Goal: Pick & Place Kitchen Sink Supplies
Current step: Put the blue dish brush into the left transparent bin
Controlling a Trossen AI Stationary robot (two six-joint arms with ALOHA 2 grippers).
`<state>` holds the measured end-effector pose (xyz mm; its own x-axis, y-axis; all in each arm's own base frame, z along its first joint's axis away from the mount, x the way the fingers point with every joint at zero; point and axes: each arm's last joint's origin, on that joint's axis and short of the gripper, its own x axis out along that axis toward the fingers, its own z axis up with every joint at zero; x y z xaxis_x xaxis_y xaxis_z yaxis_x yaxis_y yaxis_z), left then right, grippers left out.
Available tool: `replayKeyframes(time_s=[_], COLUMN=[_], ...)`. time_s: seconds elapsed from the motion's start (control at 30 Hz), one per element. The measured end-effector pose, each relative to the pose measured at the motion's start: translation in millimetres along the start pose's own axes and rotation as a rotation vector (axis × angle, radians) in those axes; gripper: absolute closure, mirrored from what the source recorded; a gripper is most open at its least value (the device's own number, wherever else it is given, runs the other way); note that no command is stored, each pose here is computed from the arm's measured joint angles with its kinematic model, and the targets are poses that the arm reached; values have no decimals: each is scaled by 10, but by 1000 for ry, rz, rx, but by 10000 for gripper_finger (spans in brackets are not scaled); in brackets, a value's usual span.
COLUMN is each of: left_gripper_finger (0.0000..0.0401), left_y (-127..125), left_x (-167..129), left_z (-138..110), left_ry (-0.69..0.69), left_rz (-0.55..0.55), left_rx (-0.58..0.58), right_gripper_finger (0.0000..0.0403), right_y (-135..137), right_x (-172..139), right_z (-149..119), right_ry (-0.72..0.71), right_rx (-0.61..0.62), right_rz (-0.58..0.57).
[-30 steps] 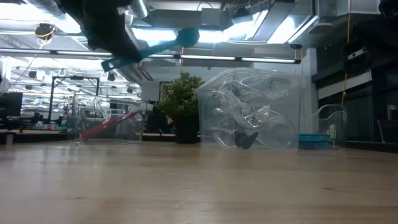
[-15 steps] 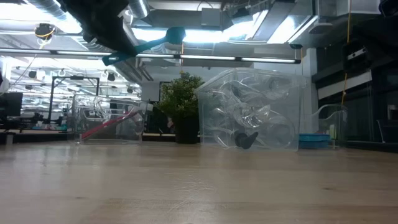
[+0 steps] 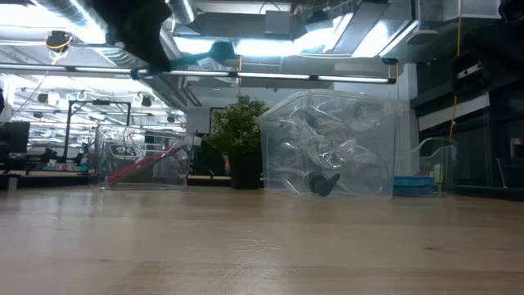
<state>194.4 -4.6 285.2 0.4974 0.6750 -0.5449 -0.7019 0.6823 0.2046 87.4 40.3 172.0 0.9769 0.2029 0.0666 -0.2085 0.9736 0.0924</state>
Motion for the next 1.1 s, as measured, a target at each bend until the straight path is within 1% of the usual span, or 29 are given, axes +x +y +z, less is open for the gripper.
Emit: replayKeyframes(time_s=[0.07,0.2,0.43,0.53,0.63,0.8,0.9,0.97,1.1], left_gripper_finger=[384,384,384,384,384,384,384,383,383], left_y=[44,132,296,333,340,295,272,265,241], left_x=[-43,-59,-11,47,140,352,478,545,662], left_z=[66,95,-33,-66,-72,-81,-176,-280,-522], left_ry=[-6,31,166,215,236,249,253,253,253], left_rz=[29,79,221,285,355,476,553,588,588], left_rx=[3,2,-20,-17,-2,83,157,180,197], right_gripper_finger=[370,370,370,370,370,370,370,370,370], right_y=[0,0,0,0,0,0,0,0,0], right_x=[0,0,0,0,0,0,0,0,0], right_z=[0,0,0,-1,-1,-1,0,-1,0], right_ry=[0,0,0,1,1,0,0,0,0], right_rx=[0,0,0,0,0,0,0,0,0], right_rz=[0,0,0,0,0,0,0,0,0])
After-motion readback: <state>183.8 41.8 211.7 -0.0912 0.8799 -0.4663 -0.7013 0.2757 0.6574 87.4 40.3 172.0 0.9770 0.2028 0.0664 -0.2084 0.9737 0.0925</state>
